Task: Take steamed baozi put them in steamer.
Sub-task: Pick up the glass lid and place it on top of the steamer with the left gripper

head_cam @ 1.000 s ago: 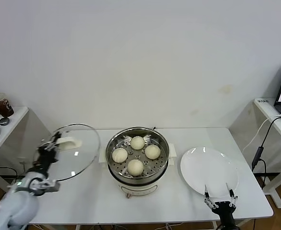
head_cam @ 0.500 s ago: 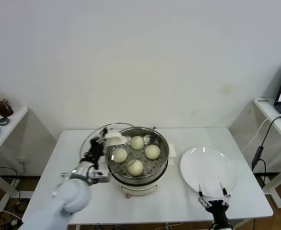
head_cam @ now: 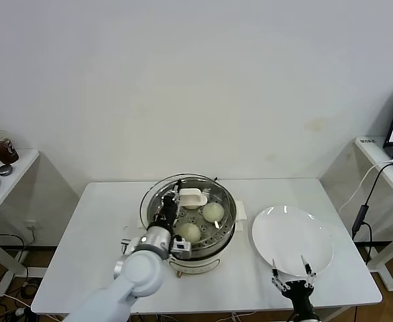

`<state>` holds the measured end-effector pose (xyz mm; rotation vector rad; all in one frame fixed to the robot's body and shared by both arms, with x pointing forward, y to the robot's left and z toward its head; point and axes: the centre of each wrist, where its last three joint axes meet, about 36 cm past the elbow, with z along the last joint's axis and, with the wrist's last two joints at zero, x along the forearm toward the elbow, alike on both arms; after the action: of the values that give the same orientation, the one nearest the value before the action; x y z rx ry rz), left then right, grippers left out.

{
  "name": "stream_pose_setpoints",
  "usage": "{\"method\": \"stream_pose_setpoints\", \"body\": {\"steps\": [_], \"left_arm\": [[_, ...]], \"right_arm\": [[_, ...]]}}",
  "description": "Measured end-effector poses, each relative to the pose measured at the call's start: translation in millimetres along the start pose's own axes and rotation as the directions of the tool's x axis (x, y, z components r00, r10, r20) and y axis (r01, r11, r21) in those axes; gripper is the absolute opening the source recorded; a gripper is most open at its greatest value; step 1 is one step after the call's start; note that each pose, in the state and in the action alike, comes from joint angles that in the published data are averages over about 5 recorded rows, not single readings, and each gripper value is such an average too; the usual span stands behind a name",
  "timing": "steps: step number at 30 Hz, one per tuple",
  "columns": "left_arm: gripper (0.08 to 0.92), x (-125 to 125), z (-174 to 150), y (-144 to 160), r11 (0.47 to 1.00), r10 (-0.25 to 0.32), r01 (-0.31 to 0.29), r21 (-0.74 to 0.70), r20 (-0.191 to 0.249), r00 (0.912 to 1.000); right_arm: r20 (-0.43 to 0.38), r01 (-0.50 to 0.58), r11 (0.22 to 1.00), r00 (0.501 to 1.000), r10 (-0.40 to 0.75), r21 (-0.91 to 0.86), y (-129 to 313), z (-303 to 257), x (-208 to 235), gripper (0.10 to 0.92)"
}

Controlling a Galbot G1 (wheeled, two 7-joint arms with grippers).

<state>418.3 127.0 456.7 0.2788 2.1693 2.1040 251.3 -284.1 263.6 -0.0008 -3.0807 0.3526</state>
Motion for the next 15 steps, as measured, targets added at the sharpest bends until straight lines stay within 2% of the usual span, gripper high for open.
{"method": "stream_pose_setpoints", "body": {"steps": [15], "left_arm": [[0.176, -9.6, -25.4, -12.1, 0.999, 0.007, -0.007, -0.032, -0.006, 1.0000]], "right_arm": [[-0.002, 0.009, 1.000, 1.000, -0.009, 0.003, 2.7, 0.2, 1.2, 0.823]]}}
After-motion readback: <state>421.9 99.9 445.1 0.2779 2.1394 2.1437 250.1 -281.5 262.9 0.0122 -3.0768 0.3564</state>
